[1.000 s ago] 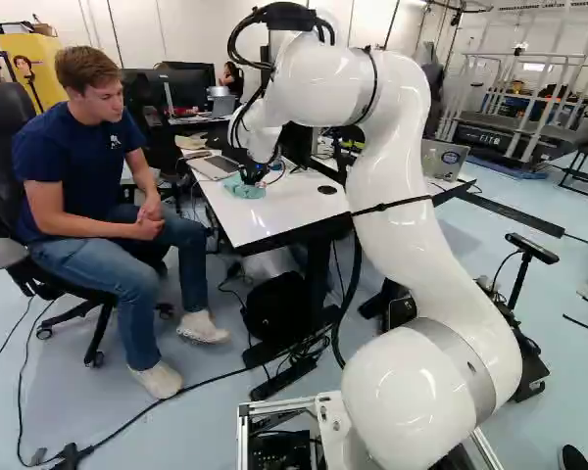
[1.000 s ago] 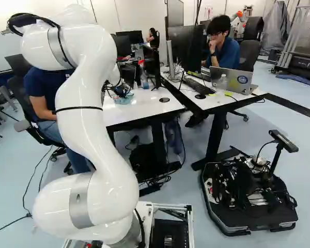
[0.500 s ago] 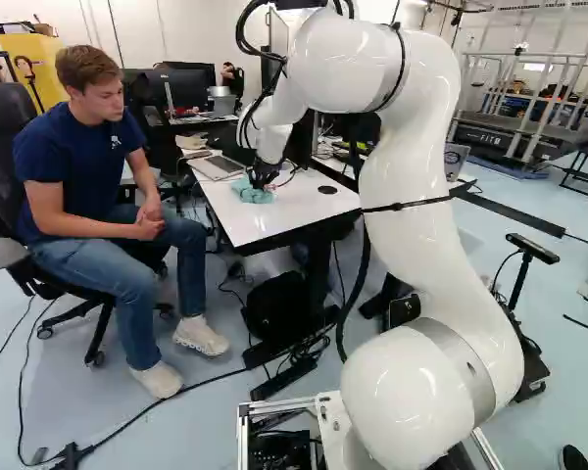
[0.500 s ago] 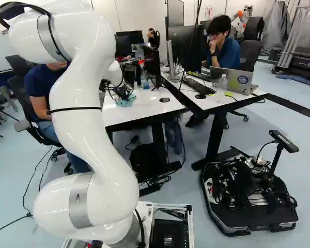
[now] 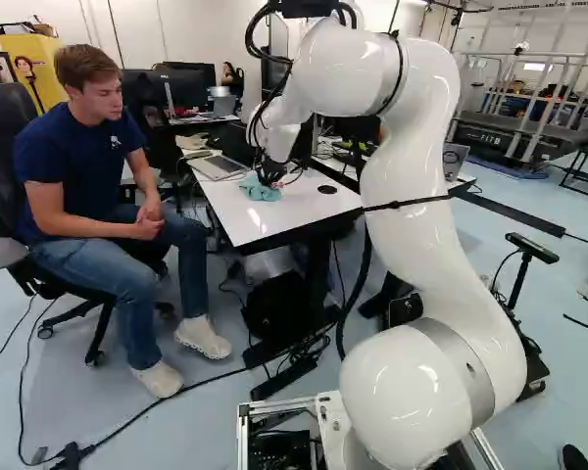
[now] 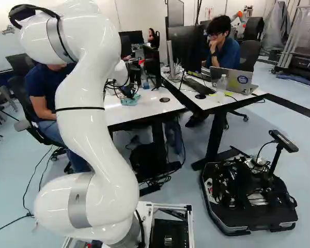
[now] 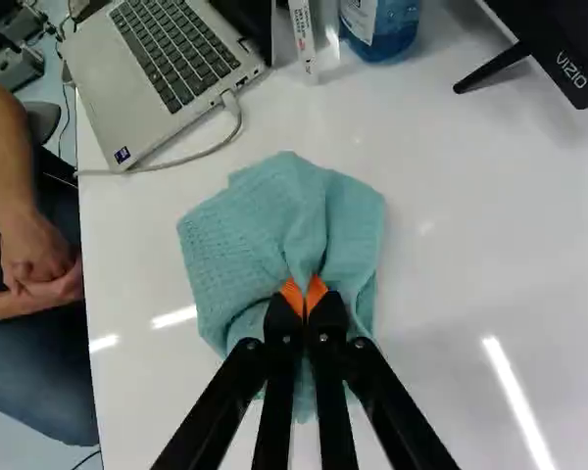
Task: Clean the table with the green towel
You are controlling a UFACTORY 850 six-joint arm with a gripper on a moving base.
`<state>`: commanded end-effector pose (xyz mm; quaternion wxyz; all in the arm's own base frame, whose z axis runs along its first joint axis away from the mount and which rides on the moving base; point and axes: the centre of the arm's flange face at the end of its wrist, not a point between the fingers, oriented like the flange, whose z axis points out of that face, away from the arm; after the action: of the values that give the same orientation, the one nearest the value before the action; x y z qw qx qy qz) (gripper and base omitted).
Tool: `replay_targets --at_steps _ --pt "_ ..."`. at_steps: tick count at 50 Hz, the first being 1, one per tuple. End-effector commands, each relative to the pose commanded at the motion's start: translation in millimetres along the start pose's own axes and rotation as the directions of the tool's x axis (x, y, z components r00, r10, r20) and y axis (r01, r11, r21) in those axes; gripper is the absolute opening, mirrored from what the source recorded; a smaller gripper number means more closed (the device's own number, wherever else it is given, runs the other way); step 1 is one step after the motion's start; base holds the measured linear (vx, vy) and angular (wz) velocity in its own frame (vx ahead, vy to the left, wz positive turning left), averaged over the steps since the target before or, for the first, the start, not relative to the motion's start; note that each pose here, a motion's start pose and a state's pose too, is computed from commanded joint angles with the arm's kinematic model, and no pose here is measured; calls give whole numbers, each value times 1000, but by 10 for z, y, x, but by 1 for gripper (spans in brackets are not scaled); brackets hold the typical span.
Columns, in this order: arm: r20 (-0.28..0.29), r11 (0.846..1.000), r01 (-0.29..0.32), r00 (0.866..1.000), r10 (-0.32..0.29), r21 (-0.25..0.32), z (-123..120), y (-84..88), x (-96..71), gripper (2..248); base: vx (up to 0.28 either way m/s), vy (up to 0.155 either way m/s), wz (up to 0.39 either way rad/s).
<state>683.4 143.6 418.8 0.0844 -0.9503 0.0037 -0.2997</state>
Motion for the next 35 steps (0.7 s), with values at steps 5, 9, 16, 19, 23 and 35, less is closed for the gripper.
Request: replay_targets --at_steps 5,9,16,19,23,35 --pt "-8 1000 3 1000 -3 4 64 -31 63 24 0 0 0" --pt "-15 1000 6 1000 -6 7 116 -67 111 24 0 0 0" --pt "-26 1000 14 1000 -14 15 203 -150 183 24 0 0 0" --pt "-30 1000 18 999 -18 19 236 -193 207 24 0 0 0" --pt "-35 999 25 999 -24 25 274 -256 230 24 0 0 0" --pt "-39 998 46 998 -45 42 326 -458 229 24 0 0 0"
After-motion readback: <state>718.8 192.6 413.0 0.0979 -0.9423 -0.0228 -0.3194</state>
